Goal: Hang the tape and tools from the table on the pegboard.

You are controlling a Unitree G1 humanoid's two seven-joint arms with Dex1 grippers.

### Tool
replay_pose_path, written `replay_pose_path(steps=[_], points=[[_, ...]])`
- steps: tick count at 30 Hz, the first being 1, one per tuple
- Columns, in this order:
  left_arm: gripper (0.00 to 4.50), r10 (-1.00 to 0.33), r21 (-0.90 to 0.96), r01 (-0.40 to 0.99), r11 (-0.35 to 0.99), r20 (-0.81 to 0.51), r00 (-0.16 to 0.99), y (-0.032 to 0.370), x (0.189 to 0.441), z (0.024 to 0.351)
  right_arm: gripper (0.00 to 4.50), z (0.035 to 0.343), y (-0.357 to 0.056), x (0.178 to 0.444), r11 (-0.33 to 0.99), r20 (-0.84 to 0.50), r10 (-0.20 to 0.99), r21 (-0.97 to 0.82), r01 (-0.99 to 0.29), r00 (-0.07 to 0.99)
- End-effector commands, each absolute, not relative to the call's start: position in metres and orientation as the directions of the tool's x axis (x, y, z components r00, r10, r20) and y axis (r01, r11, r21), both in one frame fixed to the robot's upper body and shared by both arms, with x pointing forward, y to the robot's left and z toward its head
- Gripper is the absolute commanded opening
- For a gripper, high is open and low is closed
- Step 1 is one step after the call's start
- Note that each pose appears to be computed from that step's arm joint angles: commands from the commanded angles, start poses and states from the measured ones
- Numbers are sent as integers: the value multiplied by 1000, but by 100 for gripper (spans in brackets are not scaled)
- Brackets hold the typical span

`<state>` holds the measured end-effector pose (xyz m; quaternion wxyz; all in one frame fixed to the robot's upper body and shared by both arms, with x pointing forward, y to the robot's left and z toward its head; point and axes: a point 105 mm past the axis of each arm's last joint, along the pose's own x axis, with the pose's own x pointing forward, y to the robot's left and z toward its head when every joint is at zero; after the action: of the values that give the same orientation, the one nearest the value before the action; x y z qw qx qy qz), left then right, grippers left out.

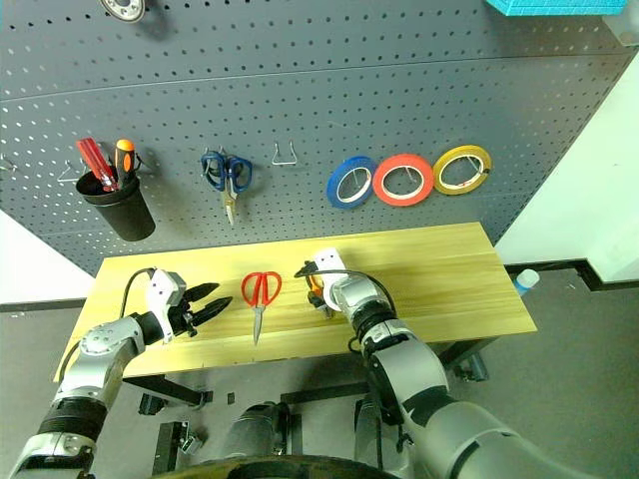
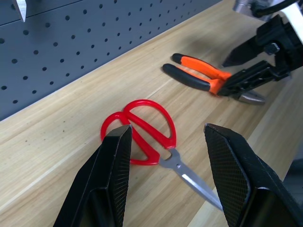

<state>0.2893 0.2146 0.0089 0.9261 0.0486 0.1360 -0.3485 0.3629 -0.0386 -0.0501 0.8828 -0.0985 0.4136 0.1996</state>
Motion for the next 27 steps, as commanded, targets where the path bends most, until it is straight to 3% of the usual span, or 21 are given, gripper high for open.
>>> replay_pose_path(steps=[1, 4, 7, 13, 18, 22, 27], points=[[254, -632, 24, 654, 756, -232, 739, 216, 295, 24, 443, -40, -31, 372, 898, -738, 280, -24, -439, 614], [254, -633, 24, 654, 756, -229, 740, 216, 295, 25, 443, -42, -31, 370, 896, -742, 277, -30, -443, 610], [254, -633, 23, 652, 758, -219, 743, 216, 294, 26, 390, -46, -33, 368, 895, -754, 261, -45, -443, 603], [254, -627, 21, 644, 765, -208, 751, 217, 292, 27, 209, -47, -36, 368, 900, -758, 248, -49, -433, 603], [254, -627, 16, 642, 766, -203, 753, 216, 290, 26, 209, -47, -40, 369, 902, -756, 250, -45, -429, 605], [254, -615, 26, 629, 777, -178, 768, 219, 286, 31, 209, -40, -48, 376, 817, -706, 289, -169, -550, 646], [254, -582, 64, 584, 809, -54, 812, 227, 280, 53, 209, 0, -48, 370, 580, -497, 519, -392, -714, 695]])
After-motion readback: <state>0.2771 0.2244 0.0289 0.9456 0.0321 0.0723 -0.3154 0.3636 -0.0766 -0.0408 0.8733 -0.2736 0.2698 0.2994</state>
